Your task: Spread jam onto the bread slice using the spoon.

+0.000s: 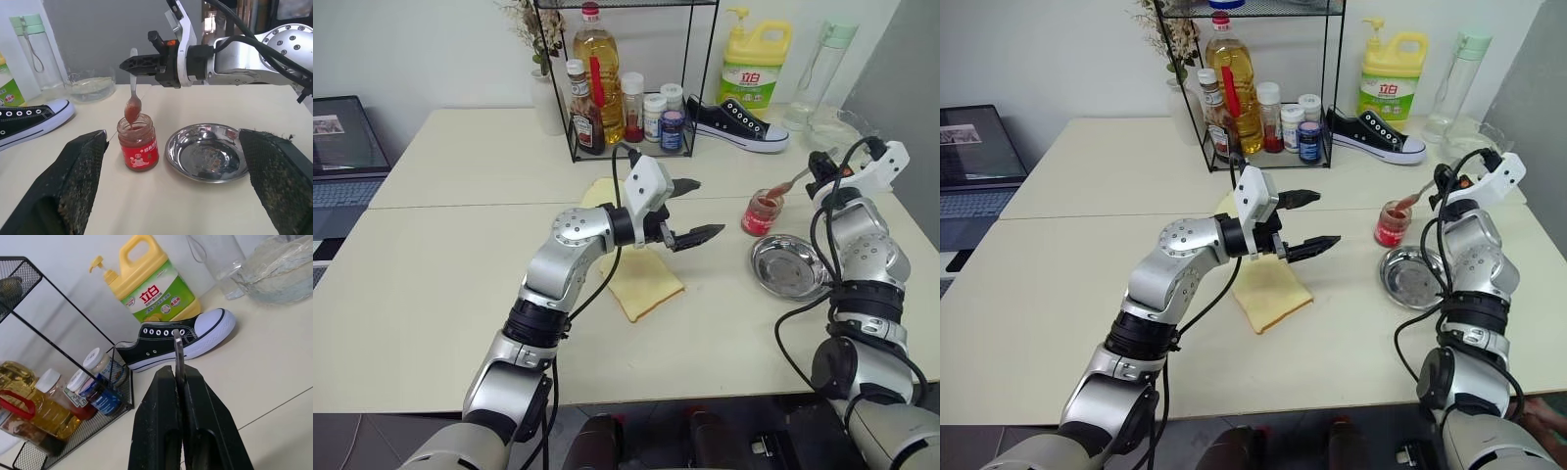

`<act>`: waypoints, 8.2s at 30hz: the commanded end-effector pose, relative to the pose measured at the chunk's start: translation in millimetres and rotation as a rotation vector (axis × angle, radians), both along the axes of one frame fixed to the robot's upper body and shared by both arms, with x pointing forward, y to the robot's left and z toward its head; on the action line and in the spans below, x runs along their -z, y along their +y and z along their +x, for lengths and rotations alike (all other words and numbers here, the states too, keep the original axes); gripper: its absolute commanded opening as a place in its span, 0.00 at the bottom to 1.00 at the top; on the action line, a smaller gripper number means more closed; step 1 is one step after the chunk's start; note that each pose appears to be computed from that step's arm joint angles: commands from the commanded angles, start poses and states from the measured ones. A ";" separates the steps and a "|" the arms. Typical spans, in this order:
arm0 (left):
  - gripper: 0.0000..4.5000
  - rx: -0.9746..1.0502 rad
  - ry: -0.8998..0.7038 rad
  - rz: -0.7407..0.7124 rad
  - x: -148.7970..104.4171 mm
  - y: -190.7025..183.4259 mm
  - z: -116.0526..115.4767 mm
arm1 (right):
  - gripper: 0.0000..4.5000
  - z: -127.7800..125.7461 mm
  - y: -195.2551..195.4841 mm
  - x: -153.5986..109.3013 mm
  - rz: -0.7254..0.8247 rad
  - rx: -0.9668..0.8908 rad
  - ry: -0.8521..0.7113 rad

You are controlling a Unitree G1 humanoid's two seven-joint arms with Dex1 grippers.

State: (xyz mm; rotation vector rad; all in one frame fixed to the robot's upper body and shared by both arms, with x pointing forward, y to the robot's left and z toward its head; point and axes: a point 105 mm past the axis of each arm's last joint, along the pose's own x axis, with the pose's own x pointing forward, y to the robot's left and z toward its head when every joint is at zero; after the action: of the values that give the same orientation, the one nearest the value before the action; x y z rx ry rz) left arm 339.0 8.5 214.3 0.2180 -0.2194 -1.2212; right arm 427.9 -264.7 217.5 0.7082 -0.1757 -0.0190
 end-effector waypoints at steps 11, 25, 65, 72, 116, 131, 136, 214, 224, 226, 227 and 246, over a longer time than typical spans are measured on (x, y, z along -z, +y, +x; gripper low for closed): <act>1.00 0.018 -0.057 -0.015 -15.7 6.7 0.5 | 0.01 -17.4 -13.5 -40.6 0.279 0.017 -0.150; 1.00 -0.091 0.036 0.052 11.3 85.5 -18.9 | 0.01 -44.2 67.1 -77.7 0.332 -0.214 -0.207; 1.00 -0.545 0.238 0.059 95.5 157.7 -90.8 | 0.01 -102.9 297.5 46.5 -0.832 -0.832 -0.385; 1.00 -0.541 0.241 0.057 94.4 155.6 -93.2 | 0.01 -110.7 300.5 31.1 -0.723 -0.868 -0.432; 1.00 -0.516 0.239 0.053 91.4 152.4 -85.4 | 0.01 -72.4 260.3 61.3 -0.676 -0.741 -0.249; 1.00 -0.508 0.252 0.055 92.5 151.9 -88.9 | 0.01 -69.9 253.6 41.2 -0.068 -0.819 -0.014; 1.00 -0.509 0.253 0.055 92.2 152.0 -89.4 | 0.01 -77.8 259.2 47.2 -0.066 -0.857 0.012; 1.00 -0.449 0.272 0.071 88.0 143.3 -91.4 | 0.01 -45.1 199.0 82.8 -0.175 -0.725 0.057; 1.00 -0.460 0.270 0.073 87.5 147.3 -92.5 | 0.01 -63.6 215.8 65.1 -0.121 -0.843 0.013; 1.00 -0.462 0.270 0.074 87.3 147.8 -93.8 | 0.01 -67.7 227.1 63.0 -0.088 -0.882 0.009; 1.00 -0.464 0.270 0.074 87.3 148.1 -94.3 | 0.01 -69.1 232.5 63.0 -0.076 -0.897 0.011; 1.00 -0.477 0.275 0.080 88.6 151.1 -95.5 | 0.01 -53.3 211.3 95.2 -0.167 -0.827 0.094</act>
State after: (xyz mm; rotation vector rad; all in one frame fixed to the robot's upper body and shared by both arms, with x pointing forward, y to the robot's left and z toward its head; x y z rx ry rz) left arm 243.4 162.8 113.5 0.1386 0.1645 -0.7584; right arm 369.7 -39.5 115.8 0.5926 0.2473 0.7805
